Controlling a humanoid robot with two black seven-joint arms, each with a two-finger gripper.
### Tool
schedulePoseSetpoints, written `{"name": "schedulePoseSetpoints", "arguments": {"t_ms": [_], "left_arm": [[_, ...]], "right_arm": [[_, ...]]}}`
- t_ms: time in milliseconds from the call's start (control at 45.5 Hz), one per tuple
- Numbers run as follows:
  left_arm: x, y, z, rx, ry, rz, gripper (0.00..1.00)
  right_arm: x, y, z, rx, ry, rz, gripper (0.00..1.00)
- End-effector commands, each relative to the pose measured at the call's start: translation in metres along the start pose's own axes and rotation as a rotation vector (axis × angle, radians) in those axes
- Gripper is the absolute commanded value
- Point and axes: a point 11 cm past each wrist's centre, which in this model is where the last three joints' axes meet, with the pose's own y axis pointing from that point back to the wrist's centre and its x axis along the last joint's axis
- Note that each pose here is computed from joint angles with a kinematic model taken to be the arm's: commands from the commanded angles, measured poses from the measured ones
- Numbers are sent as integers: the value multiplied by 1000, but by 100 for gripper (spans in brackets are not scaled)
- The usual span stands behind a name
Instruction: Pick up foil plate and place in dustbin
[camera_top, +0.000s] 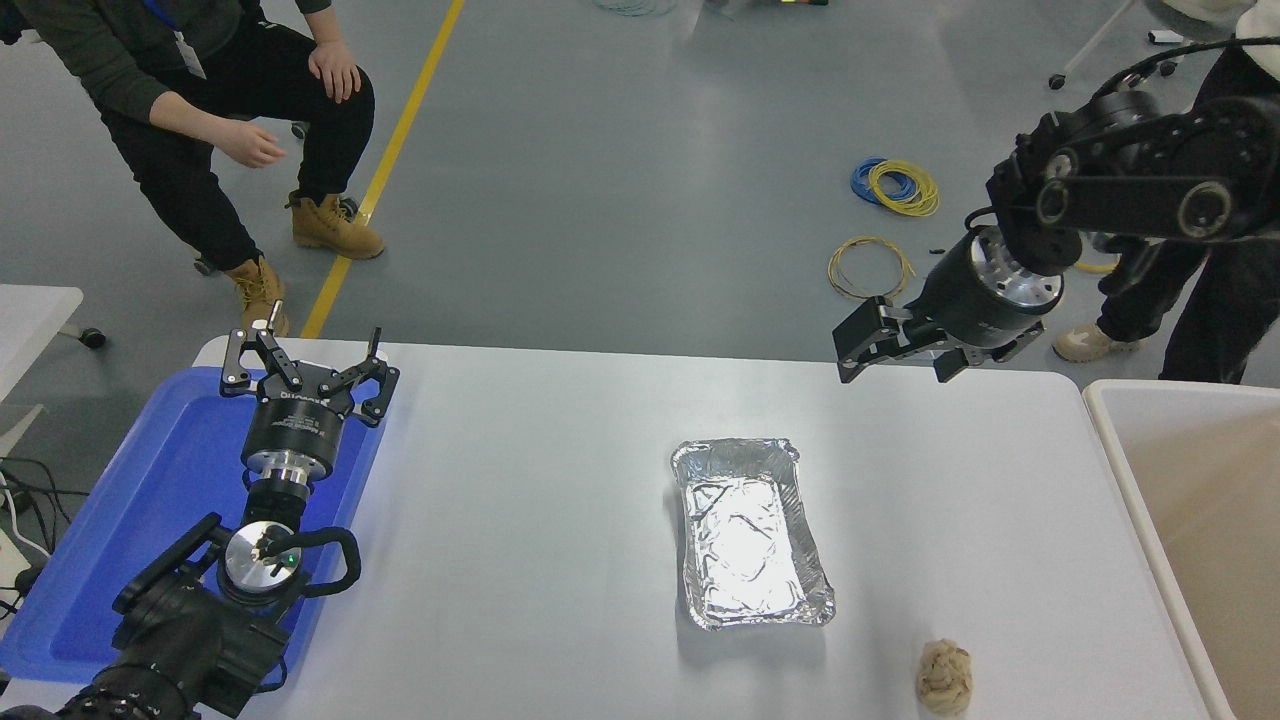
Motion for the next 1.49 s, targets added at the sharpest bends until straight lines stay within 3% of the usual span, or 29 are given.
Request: {"name": "schedulePoseSetpoints", "arguments": {"t_ms": [0, 110, 330, 571, 1165, 1297, 1473], "left_arm": [[0, 0, 0, 0, 0, 0, 100], [0, 0, 0, 0, 0, 0, 100], [0, 0, 0, 0, 0, 1, 100], [0, 0, 0, 0, 0, 0, 100], [0, 0, 0, 0, 0, 0, 100], [0, 0, -1, 1, 1, 1, 100], [0, 0, 0, 0, 0, 0, 100]], "right_arm": [[-11, -48, -9, -3, 22, -20, 100], [-9, -75, -9, -6, 23, 39, 100], [-31, -117, -28, 54, 11, 0, 100], [-34, -153, -26, 65, -26, 59, 100], [-59, -197, 2, 38, -99, 119, 100], [-65, -204, 7, 33, -112, 122, 97], [-68, -207, 10, 28, -110, 142, 85]]}}
